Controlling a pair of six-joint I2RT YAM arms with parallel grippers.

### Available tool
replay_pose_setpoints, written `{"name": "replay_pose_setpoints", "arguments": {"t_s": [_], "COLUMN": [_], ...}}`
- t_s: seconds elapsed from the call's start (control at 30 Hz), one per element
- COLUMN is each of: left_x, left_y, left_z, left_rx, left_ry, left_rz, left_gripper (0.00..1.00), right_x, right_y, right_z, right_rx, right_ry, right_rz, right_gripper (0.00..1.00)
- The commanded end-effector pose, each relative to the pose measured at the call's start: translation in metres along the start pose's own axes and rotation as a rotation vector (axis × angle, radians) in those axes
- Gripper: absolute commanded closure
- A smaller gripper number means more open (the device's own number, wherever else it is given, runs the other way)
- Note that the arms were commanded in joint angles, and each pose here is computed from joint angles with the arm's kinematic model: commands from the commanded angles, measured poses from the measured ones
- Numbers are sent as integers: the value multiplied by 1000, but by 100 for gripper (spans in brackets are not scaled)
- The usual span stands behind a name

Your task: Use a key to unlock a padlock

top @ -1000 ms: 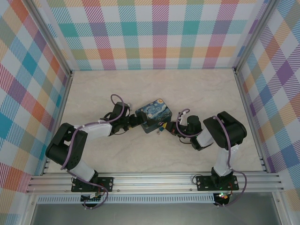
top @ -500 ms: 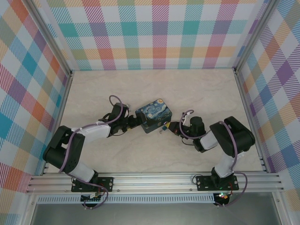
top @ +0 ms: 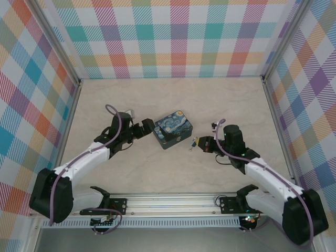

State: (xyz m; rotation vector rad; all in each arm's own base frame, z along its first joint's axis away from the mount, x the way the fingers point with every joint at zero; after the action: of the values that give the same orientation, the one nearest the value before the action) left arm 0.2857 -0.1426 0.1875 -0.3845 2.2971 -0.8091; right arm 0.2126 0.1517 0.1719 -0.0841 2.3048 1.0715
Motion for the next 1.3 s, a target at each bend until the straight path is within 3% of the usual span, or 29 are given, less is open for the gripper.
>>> {"name": "replay_pose_setpoints", "arguments": {"t_s": [0.0,0.1,0.43,0.87,1.03,1.27], "left_x": [-12,-17,-28,-30,-32,-43], "left_y": [6,3,-4,-7,-7,1], "left_z": [-14,-20,-22,-10,-19,-45], "left_rx": [-48,-48,-48,-30,-52,-147], "left_ry": [-62,-79,-104,-86,-101,-177], "left_rz": [22,37,64,58,69,99], "left_gripper": [0,0,0,0,0,0], "right_x": [45,57,66,56,33,-18], "right_y": [-22,-24,-38,-52,-41,-40], "right_z": [-17,-18,-9,19,0,-35], "right_rx": [166,179,274,316,342,423], "right_ry": [265,354,477,509,366,134], "right_rz": [57,109,189,196,94,-87], "right_gripper": [99,100,100,96,66,41]}}
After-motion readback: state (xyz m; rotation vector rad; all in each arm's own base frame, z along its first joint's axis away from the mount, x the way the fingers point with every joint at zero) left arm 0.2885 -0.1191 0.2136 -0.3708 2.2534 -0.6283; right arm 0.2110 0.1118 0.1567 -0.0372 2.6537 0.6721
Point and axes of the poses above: each hand's point on the last joint's axis, 136 mm out from that joint toward the fingers, its own z axis out along the fingers, its own y axis along the line the jaws close on, x = y × z, the point moved 6 cm from there along -z, back along the fingers, and after that the axes turned 2 degrees about -z, right-handed, at the moved point
